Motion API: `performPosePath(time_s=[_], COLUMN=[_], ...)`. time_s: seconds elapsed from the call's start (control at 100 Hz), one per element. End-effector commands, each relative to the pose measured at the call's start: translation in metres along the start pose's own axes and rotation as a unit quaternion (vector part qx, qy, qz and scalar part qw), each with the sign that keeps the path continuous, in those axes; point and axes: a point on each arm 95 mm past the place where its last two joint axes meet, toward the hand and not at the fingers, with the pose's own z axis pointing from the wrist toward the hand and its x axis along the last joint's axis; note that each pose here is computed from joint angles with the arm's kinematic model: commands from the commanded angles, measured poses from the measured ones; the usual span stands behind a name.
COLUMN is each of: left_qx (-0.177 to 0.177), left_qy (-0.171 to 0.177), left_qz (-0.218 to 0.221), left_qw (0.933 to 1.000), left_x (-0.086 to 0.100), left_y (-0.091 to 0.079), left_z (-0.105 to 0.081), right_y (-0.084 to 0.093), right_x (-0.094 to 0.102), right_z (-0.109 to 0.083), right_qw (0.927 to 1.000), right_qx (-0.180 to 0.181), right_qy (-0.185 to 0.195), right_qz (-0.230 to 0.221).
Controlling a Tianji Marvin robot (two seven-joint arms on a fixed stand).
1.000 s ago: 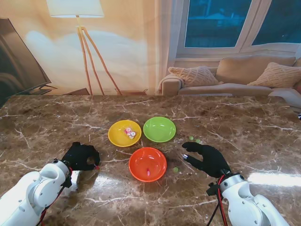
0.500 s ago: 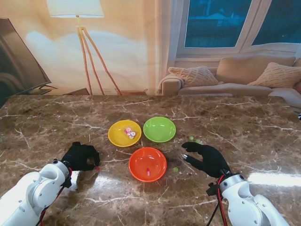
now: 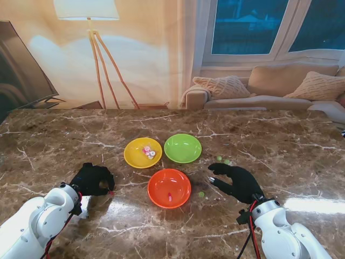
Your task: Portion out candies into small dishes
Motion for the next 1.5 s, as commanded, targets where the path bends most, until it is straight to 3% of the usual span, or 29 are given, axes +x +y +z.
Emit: performPosePath(time_s=[0.0,0.39,1.1,1.49], left_qx=[-0.05,-0.051,0.018,0.06], left_qy=[-0.002,0.013,0.012,0.003], left_qz=[-0.005,-0.002,-0.04,-0.039], left_qw=[0.9987,0.9986,0.999,0.9974], left_x=[-0.001,-0.001,0.009,0.015], left_y=[0.031,0.033,0.025,0.006], left_z=[-0.008,-0.007,-0.007,-0.015], right_y=[-0.004,-0.004,-0.003,-0.002], right_x=[-0.001,-0.002,-0.001,-0.001], right_z=[-0.003,-0.002,-0.002,-0.002], right_qw=[0.9999,0.9999,0.9999,0.9999], right_qx=[0.01,0.01,0.011,0.01], right_qy=[-0.005,-0.005,-0.003,-0.003], right_qz=[0.004,0.004,0.004,0.004])
